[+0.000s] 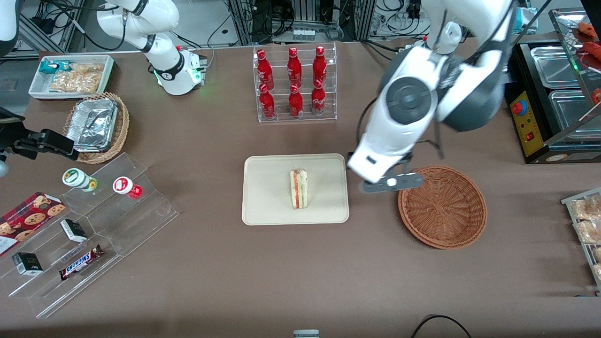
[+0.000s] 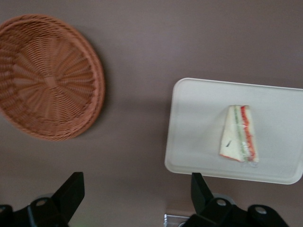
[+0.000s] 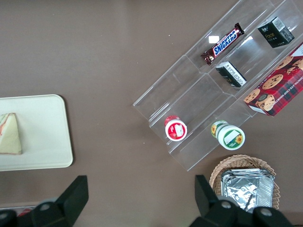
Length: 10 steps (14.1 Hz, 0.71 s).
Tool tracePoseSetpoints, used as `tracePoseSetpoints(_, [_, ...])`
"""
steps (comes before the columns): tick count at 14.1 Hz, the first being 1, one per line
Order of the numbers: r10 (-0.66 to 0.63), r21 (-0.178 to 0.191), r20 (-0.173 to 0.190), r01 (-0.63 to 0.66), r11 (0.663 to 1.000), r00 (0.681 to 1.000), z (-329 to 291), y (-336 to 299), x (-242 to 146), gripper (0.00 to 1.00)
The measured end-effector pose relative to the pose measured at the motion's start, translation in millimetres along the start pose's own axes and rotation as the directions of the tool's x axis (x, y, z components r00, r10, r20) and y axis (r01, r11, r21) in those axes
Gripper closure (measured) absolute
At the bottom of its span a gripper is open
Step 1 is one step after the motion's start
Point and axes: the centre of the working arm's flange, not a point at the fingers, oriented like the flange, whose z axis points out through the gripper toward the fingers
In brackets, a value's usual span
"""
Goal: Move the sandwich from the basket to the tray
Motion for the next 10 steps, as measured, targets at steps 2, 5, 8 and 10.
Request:
tracePoseSetpoints(2, [0.003, 0.000, 0.008, -0.003, 1.000, 1.000, -13.2, -57.1, -2.3, 0.00])
tracePoseSetpoints(5, [-0.020, 0.019, 0.013, 0.019, 1.000, 1.000, -28.6, -132.2, -14.7, 0.00])
tracePoseSetpoints(8, [0.013, 0.051, 0.029, -0.014, 0.999, 1.000, -30.6, -184.3, -20.0, 0.00])
tracePoseSetpoints(10, [0.030, 0.043, 0.035, -0.031, 0.999, 0.999, -32.3, -221.4, -12.3, 0.00])
